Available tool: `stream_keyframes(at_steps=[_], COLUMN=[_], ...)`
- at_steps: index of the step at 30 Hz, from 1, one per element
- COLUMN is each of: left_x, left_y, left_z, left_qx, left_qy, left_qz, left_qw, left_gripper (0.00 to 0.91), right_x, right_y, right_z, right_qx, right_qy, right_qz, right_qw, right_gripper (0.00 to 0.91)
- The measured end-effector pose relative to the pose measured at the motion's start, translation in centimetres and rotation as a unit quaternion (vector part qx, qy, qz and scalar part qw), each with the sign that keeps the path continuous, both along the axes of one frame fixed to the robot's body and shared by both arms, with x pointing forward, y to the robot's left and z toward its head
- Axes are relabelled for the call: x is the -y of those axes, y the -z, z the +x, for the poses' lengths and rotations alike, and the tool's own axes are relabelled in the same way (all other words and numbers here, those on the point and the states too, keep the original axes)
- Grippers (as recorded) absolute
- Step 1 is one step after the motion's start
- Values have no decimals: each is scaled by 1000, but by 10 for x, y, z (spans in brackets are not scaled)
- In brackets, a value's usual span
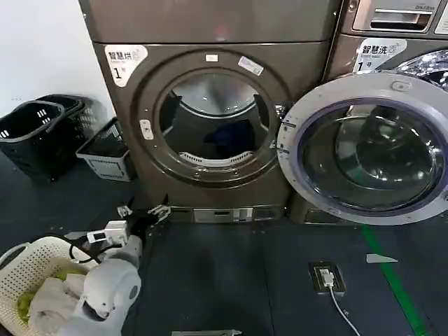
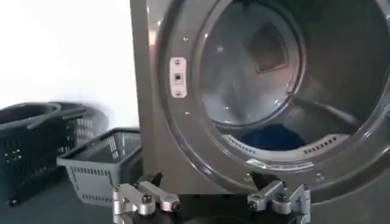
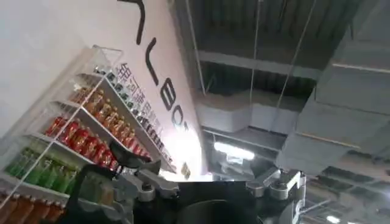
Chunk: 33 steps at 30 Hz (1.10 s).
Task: Grasp the clothes from the dryer.
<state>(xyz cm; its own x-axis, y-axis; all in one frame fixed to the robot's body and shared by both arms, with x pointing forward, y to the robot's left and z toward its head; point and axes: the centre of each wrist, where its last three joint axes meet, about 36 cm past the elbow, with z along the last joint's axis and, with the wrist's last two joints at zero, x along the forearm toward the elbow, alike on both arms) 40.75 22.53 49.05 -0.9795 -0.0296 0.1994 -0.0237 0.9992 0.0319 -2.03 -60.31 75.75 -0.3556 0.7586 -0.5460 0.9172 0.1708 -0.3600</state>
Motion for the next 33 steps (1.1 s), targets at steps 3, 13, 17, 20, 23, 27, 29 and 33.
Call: stream_keyframes(at_steps=[3, 13, 17, 20, 23, 27, 29, 33], left_x=[1, 5, 5, 6, 6, 7, 7, 8], left_y=[0, 1, 1, -1, -2, -3, -3, -4], left_z=[1, 2, 2, 1, 1, 1, 1, 0], left_qx=[0, 1, 6, 12, 16, 19, 21, 24], left_qy=[1, 6, 9, 11, 12, 14, 15, 16], left_qz=[0, 2, 2, 1, 1, 1, 0, 0], left_qw=[1000, 1000, 1000, 1000, 1000, 1000, 1000, 1000], left_gripper=[907, 907, 907, 907, 907, 907, 907, 907], right_x=[0, -1, -1, 0, 1, 1, 1, 1], right_y=[0, -1, -1, -1, -1, -1, -1, -2], right_z=[0, 0, 0, -1, -1, -2, -2, -1], right_qx=[0, 1, 2, 3, 4, 6, 7, 10], right_qy=[-2, -7, -8, -8, -9, -12, -14, -17], right_qz=[-1, -5, -6, -7, -10, -13, -15, -16], right_qw=[1000, 1000, 1000, 1000, 1000, 1000, 1000, 1000], right_gripper=[907, 907, 907, 907, 907, 907, 907, 907])
